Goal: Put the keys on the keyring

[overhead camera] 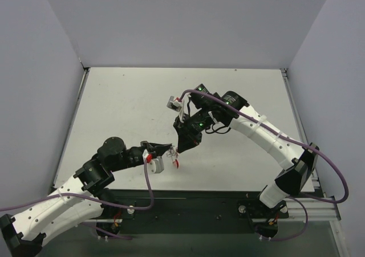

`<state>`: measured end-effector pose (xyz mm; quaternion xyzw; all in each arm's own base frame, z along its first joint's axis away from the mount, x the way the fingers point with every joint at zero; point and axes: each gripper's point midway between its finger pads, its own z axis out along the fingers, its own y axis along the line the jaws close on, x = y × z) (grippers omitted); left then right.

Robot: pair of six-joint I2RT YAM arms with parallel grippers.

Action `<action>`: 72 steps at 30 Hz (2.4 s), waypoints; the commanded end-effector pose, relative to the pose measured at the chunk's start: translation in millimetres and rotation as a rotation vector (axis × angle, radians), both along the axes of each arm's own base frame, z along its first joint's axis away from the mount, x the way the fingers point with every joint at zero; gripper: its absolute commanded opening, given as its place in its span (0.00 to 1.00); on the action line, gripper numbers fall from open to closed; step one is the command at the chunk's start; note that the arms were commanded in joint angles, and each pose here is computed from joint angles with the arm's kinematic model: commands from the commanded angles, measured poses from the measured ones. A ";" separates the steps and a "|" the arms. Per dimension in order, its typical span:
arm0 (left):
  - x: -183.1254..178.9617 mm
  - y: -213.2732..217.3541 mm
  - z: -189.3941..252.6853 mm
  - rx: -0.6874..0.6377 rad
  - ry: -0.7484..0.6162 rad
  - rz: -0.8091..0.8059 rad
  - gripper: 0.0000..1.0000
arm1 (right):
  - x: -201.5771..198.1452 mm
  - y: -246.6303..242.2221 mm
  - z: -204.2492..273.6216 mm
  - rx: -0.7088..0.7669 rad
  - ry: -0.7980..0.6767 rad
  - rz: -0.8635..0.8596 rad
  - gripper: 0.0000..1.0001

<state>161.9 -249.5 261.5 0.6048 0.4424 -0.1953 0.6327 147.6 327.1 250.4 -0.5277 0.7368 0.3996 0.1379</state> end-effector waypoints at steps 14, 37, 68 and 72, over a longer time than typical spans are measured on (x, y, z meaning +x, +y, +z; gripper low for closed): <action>-13.0 -4.7 10.3 -0.005 -0.055 -0.089 0.00 | 9.2 -3.3 -6.0 -0.056 0.026 0.045 0.00; -3.8 0.3 12.8 -0.010 -0.088 -0.020 0.00 | 3.4 -3.6 -3.7 -0.089 0.034 0.070 0.00; 1.3 0.1 7.1 0.015 -0.081 0.007 0.00 | 3.7 5.2 -5.5 -0.110 0.052 0.087 0.00; 1.2 -0.2 5.5 0.018 -0.077 0.007 0.00 | 2.8 4.2 -7.2 -0.117 0.054 0.088 0.00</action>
